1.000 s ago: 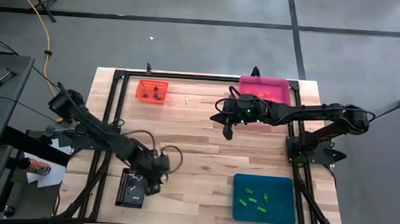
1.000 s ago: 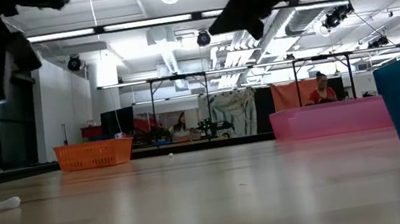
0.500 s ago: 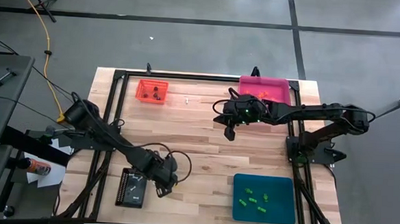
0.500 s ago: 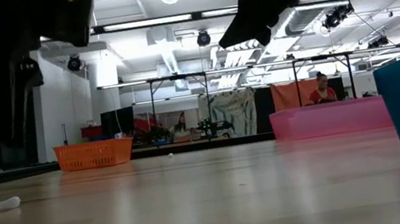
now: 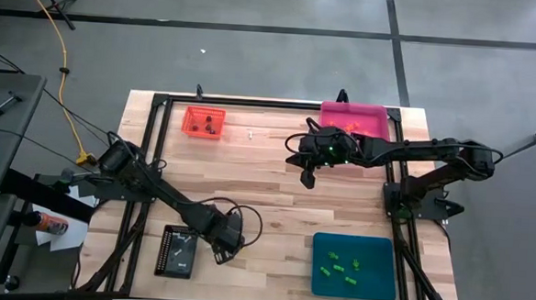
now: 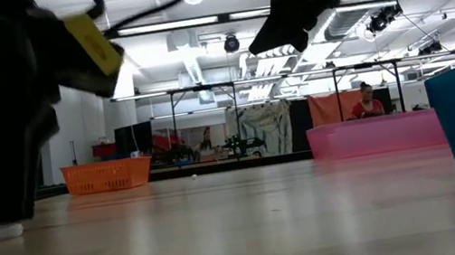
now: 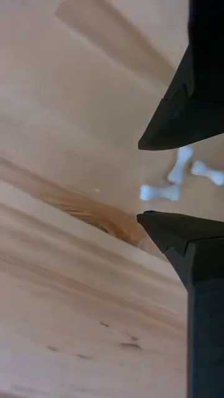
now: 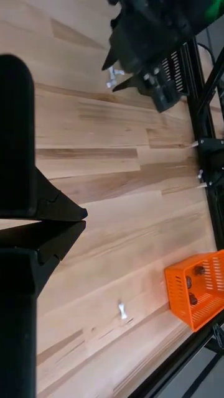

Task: Sort Halloween decoration
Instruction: Put the white bone toy into the black bin

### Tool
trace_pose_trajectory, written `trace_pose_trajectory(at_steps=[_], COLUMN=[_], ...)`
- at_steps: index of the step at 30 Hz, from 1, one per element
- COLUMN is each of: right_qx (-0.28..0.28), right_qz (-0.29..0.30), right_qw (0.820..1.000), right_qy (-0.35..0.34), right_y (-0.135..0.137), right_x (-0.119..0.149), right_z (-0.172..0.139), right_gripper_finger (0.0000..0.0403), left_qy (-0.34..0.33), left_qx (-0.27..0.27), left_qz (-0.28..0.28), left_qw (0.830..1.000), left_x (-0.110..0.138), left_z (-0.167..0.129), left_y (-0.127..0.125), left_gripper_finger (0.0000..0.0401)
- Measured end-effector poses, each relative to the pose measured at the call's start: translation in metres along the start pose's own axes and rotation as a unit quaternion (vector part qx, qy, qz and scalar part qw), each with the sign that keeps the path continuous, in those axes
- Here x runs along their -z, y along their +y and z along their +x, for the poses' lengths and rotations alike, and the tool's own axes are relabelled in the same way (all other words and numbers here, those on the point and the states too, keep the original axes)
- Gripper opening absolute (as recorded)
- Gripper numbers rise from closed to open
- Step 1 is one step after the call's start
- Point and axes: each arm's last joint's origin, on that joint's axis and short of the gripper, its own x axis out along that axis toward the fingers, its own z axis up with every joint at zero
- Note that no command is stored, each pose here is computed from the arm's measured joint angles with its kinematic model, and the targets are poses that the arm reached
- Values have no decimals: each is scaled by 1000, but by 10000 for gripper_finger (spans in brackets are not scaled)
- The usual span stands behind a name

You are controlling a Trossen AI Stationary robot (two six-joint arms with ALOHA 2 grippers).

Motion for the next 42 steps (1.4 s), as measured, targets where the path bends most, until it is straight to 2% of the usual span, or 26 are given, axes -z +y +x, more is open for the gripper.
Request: trace_pose_trajectory(at_steps=[14,17,26,32,37,42], right_qx=[0,0,0,0,0,0], right_qz=[17,17,17,15,13,9], right_qw=[1000,1000,1000,1000,1000,1000], right_qy=[1,1,1,1,1,1], right_y=[0,0,0,0,0,0], right_x=[0,0,0,0,0,0], right_z=[0,0,0,0,0,0], right_gripper_finger=[0,0,0,0,0,0], left_qy=[42,48,62,74,87,69], left_qx=[6,5,9,21,37,44], left_qz=[-15,-15,-6,17,35,77], left_qw=[999,999,998,997,995,994], left_x=[-4,0,-2,-9,-14,-24], left_z=[14,19,24,25,24,8], left_y=[8,12,18,24,29,44], left_gripper_finger=[148,123,10,15,5,3])
